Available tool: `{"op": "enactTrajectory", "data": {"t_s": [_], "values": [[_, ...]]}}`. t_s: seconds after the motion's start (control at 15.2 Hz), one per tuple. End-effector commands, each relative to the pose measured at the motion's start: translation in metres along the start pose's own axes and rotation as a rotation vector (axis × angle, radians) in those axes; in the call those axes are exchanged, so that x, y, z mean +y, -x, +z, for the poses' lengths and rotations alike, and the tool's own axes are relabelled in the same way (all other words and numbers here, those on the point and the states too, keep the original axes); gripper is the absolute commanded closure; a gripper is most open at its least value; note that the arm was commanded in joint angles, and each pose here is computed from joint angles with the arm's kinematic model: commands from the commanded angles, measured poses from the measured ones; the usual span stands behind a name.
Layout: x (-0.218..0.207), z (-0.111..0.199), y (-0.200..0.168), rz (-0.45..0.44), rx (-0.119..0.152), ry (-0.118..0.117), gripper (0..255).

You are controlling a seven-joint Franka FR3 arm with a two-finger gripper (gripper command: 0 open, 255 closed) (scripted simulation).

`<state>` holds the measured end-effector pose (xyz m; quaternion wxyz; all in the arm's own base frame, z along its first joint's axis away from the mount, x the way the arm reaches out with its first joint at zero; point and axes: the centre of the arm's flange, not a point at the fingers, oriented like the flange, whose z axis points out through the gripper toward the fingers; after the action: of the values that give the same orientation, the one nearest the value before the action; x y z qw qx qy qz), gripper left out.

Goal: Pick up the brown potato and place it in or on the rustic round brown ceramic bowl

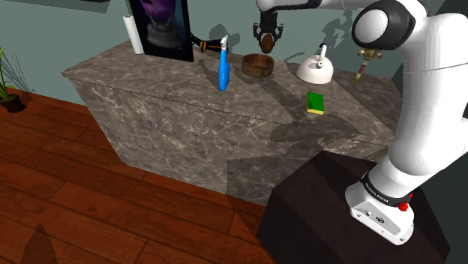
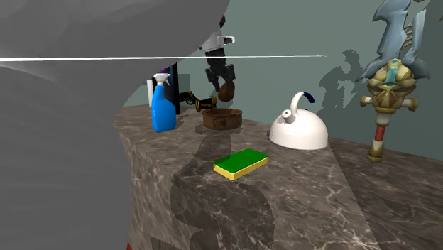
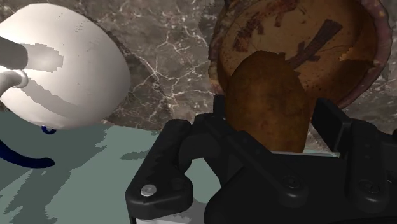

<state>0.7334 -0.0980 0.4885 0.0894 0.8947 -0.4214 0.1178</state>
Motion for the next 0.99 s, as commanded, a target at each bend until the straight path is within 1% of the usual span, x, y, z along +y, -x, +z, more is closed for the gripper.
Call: {"op": "enactTrajectory", "data": {"t_s": [0.0,0.07,0.92], "values": [[-0.025,0.004,-0.007,0.001,0.0,0.001,255],[-0.034,0.004,-0.01,0.001,0.0,0.001,255],[-0.038,0.069,0.01,0.001,0.0,0.001,255]]}}
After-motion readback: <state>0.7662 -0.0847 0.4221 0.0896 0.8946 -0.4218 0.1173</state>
